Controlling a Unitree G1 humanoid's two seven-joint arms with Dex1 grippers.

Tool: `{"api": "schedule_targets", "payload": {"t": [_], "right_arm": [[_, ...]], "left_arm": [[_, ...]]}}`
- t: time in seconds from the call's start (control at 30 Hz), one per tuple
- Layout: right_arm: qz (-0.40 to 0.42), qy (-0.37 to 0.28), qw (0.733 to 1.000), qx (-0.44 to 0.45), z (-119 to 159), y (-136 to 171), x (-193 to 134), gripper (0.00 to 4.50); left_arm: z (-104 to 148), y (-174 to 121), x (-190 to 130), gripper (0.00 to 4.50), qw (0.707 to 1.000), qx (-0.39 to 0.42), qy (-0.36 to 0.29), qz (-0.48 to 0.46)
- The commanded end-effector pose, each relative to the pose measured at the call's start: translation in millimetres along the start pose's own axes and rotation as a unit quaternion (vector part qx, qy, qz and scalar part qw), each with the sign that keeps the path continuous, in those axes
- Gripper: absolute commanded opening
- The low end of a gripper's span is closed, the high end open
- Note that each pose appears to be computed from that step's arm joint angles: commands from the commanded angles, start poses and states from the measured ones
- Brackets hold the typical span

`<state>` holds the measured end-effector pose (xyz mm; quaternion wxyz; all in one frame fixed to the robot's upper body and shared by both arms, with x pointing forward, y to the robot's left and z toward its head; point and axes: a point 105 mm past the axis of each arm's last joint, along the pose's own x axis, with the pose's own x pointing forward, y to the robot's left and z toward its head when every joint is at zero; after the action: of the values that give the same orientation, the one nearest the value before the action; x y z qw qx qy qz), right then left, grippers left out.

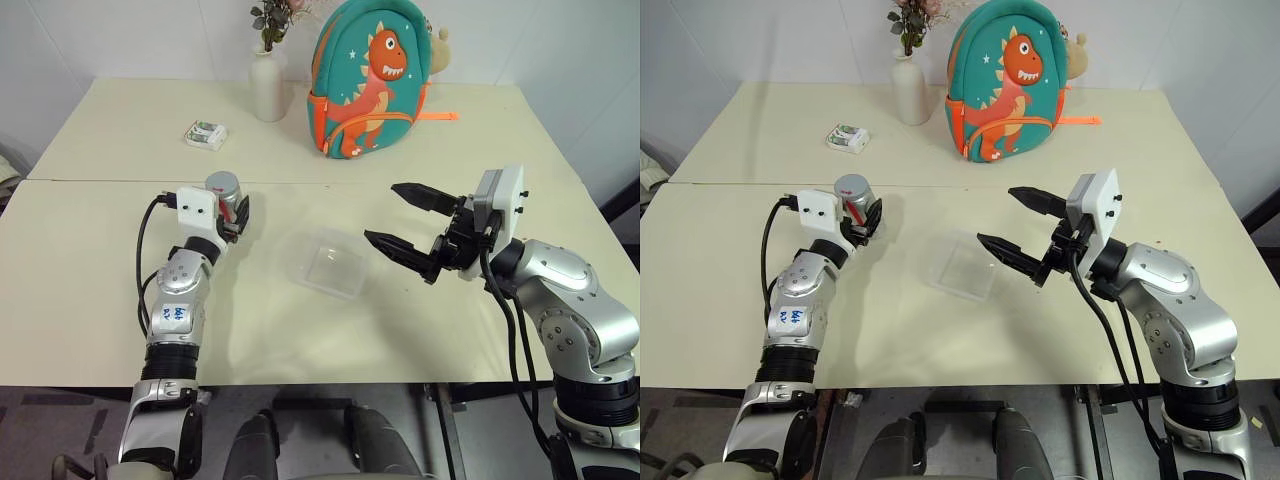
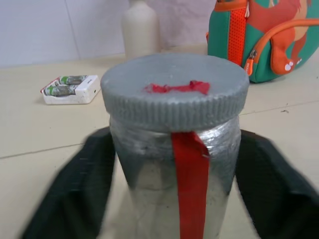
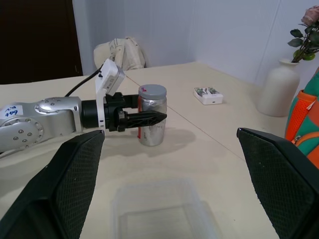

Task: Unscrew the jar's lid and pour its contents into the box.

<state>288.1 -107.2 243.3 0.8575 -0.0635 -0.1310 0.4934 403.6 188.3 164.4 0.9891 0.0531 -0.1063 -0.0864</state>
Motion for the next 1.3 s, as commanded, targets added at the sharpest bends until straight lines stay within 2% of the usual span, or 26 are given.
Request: {"api": "schedule_targets", "payload": {"t": [0.03,0.2,0.27,0.33,0.4,0.53,0.7,0.87,1.3], "right_arm": [[0.003,-0.021,1.000,-0.020,14,2,-1,4.50],[0.003,-0.021,1.000,-0.020,15,2,0,4.50],[0.003,-0.021,1.000,-0.020,15,2,1,4.50],[-0.002,-0.022,0.999,-0.024,19,3,2,4.50],[-0.007,-0.022,0.999,-0.029,21,5,5,4.50],[-0.006,-0.011,1.000,-0.012,20,15,19,4.50],[-0.004,0.018,1.000,0.013,19,26,47,4.50],[0.002,0.022,0.999,0.025,22,30,58,4.50],[0.005,0.042,0.999,0.030,14,31,65,4.50]], "left_arm": [[7,1,0,2.09,1.000,-0.009,-0.014,0.001],[12,-2,-1,2.09,0.999,-0.035,-0.028,-0.021],[25,-4,-4,2.09,0.996,-0.048,-0.053,-0.056],[48,-10,-14,2.09,0.984,-0.033,-0.085,-0.150],[64,-22,-25,2.09,0.964,-0.023,-0.098,-0.247],[81,-60,-39,2.09,0.910,0.005,-0.098,-0.403],[88,-100,-43,2.09,0.860,0.010,-0.089,-0.502],[86,-123,-42,2.09,0.841,0.005,-0.082,-0.534],[86,-130,-40,2.09,0.837,-0.004,-0.081,-0.541]]}}
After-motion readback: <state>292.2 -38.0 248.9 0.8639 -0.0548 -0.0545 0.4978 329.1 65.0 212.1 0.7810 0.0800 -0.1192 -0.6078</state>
